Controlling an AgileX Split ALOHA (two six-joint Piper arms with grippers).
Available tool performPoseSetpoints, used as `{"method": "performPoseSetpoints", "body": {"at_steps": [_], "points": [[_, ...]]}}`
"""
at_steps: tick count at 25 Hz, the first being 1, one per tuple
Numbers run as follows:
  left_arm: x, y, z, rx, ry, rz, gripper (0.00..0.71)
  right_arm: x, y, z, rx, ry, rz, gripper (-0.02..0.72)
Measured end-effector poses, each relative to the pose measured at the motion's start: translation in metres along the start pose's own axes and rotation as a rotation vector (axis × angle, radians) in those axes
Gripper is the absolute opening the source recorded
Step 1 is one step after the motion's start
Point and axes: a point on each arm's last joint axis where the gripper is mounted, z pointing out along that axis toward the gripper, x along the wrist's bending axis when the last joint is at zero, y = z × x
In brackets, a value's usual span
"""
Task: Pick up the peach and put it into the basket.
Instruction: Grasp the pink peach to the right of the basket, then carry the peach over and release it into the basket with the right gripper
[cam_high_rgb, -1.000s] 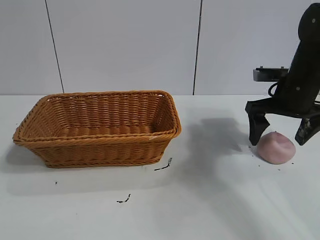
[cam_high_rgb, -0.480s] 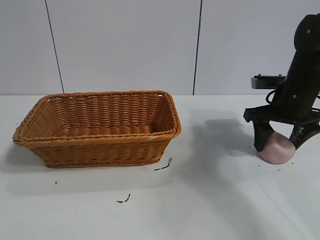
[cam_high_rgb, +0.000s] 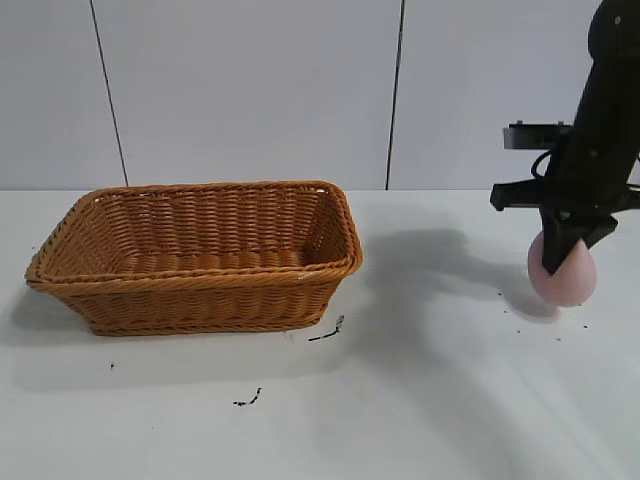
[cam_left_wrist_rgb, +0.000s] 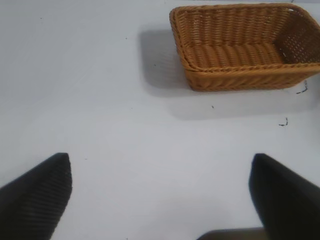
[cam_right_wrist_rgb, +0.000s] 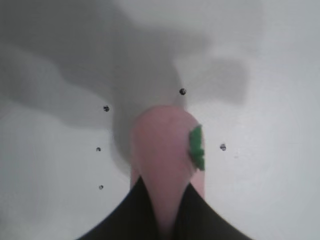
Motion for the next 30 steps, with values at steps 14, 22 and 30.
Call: {"method": "performPoseSetpoints", "body": {"at_steps": [14,22,30], "points": [[0.000,0.000,0.000,0.000,0.000,0.000,0.693,0.030,0.035,-0.122,-0.229,0.034,-0.037,-0.010],[0.000,0.000,0.000,0.000,0.000,0.000,0.693,0.149,0.026,-0.146,-0.319,0.116,-0.290,-0.010],[0.000,0.000,0.000,0.000,0.000,0.000,0.693,0.248,0.005,-0.109,-0.314,0.181,-0.489,-0.010]]}}
